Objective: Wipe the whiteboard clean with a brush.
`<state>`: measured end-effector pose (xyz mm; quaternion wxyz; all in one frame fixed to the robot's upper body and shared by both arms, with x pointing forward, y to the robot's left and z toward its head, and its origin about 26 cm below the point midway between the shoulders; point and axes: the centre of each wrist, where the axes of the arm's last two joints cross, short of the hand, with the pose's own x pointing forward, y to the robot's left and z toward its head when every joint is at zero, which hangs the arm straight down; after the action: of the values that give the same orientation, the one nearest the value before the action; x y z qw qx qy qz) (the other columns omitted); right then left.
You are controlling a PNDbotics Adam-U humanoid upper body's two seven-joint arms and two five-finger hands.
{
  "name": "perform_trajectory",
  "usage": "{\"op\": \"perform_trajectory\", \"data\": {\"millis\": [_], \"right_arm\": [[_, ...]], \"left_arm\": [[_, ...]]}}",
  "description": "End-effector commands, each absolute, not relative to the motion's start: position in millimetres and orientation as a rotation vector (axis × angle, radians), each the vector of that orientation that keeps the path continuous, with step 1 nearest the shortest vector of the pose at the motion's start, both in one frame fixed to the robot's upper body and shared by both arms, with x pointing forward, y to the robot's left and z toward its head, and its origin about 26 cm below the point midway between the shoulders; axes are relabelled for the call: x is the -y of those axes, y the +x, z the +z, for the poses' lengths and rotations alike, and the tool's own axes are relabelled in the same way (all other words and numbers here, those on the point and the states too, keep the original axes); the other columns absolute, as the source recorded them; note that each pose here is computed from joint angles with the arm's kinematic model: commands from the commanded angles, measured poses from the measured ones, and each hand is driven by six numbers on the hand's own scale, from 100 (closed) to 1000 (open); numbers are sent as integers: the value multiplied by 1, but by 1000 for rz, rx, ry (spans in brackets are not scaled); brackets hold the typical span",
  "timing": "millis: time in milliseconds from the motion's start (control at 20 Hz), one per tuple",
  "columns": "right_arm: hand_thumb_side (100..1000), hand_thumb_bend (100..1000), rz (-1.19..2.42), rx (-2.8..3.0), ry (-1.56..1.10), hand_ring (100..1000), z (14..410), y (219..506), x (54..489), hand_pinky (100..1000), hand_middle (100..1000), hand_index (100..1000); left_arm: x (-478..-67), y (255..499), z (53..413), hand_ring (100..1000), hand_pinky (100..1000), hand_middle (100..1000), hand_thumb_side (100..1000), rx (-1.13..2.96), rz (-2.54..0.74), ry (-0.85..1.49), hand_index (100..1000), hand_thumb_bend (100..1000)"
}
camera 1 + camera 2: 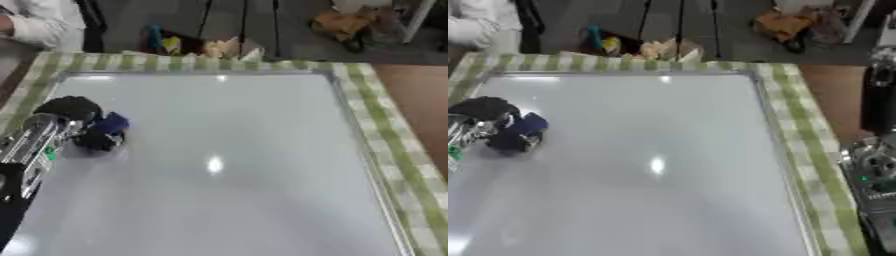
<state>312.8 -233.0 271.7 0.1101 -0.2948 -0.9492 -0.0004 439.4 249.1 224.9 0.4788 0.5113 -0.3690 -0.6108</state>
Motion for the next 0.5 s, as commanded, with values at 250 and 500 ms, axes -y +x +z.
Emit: {"op": "perform_trajectory", "data": {"millis": [250,500], "right_arm": [[1000,100,-5,2813,-867,891,278,310,234,826,709,832],[1000,100,-5,2814,-866,892,278,310,234,826,708,831]], "left_arm": [[-235,432,229,426,155,383,771,918,-1599,1250,634,100],[-229,430,230,426,153,382,772,933,-1627,1250,633,100]]}}
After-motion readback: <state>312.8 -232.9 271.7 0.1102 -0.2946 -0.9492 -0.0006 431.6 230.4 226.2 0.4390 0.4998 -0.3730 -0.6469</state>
